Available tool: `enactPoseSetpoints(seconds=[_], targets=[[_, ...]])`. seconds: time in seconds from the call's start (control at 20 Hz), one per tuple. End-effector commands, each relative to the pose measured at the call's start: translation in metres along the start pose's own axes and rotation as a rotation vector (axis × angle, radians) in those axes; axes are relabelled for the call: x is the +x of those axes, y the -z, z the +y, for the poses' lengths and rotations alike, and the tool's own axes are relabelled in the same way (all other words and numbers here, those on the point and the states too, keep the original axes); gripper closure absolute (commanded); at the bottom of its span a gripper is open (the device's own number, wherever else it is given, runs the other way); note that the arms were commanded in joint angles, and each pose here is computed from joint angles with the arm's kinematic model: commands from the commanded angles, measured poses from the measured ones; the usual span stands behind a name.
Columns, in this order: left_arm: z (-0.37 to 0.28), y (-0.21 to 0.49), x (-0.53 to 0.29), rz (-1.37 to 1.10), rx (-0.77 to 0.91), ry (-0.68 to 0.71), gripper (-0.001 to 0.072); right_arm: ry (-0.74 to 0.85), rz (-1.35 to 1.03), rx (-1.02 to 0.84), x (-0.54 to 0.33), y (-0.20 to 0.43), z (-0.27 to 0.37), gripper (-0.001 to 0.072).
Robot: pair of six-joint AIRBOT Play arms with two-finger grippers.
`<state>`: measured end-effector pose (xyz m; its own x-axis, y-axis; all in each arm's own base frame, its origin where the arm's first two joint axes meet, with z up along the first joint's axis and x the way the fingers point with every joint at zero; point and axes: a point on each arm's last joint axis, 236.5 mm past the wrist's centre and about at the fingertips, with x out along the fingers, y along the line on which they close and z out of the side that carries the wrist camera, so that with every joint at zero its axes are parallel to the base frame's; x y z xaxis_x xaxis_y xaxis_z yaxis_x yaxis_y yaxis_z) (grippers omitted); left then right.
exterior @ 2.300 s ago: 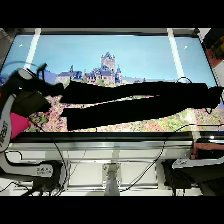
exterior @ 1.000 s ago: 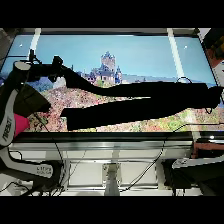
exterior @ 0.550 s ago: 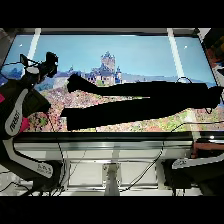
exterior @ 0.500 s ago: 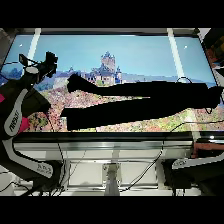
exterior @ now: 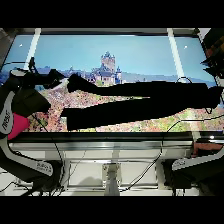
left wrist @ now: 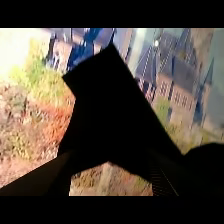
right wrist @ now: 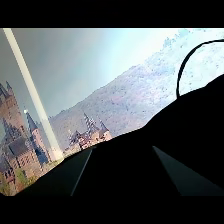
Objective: Fold the clothes and pants, and hang the long-sleeved shirts on hangers.
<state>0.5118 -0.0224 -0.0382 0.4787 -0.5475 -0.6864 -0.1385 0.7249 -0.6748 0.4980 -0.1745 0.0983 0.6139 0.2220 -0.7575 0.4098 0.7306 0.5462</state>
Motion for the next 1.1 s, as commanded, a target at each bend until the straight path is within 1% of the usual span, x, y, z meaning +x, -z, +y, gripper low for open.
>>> enactPoseSetpoints(seconds=[0.0,0.1,0.15,0.25,0.45,0.5,0.55,0.6,0.65,0.75,0.85,0.95,1.05], targets=[[0.013,0.045,0.011,0.19,0.011,0.0,0.0202,-0.005,0.0,-0.005,0.001,0.0,0.001,0.0326],[0.015,0.054,0.022,0.219,-0.047,-0.005,0.0218,-0.005,-0.001,-0.005,0.001,0.0,0.001,0.0326],[0.016,0.057,0.027,0.232,-0.057,-0.006,0.023,-0.005,-0.001,-0.005,0.001,0.0,0.001,0.0326],[0.017,0.062,0.034,0.246,-0.058,-0.009,0.0231,-0.006,-0.009,-0.005,0.001,-0.002,0.001,0.0326],[0.021,0.055,0.052,0.196,-0.11,-0.043,0.0232,-0.006,-0.014,-0.005,0.001,-0.004,0.001,0.0326],[0.02,0.055,0.056,0.189,-0.121,-0.048,0.0244,-0.006,-0.017,-0.005,0.001,-0.004,0.001,0.0326],[0.02,0.055,0.058,0.189,-0.121,-0.05,0.0352,-0.006,-0.019,-0.005,0.001,-0.005,0.001,0.0326],[0.018,0.055,0.059,0.186,-0.117,-0.051,0.0503,-0.005,-0.021,-0.005,0.001,-0.005,0.001,0.0326],[0.017,0.054,0.058,0.182,-0.116,-0.047,0.0689,-0.005,-0.024,-0.006,0.001,-0.006,0.001,0.0326],[0.011,0.044,0.054,0.157,-0.131,-0.023,0.0702,0.003,-0.034,-0.028,0.001,-0.008,-0.001,0.0326],[-0.01,0.022,0.036,0.089,-0.147,0.047,0.0703,0.046,-0.062,-0.059,0.0,-0.015,-0.011,0.0326],[-0.045,-0.009,0.001,-0.013,-0.101,0.122,0.0703,0.098,-0.094,-0.068,-0.004,-0.024,-0.027,0.0326],[-0.08,-0.036,-0.044,-0.118,-0.021,0.151,0.0704,0.133,-0.114,-0.053,-0.012,-0.031,-0.046,0.0325]])
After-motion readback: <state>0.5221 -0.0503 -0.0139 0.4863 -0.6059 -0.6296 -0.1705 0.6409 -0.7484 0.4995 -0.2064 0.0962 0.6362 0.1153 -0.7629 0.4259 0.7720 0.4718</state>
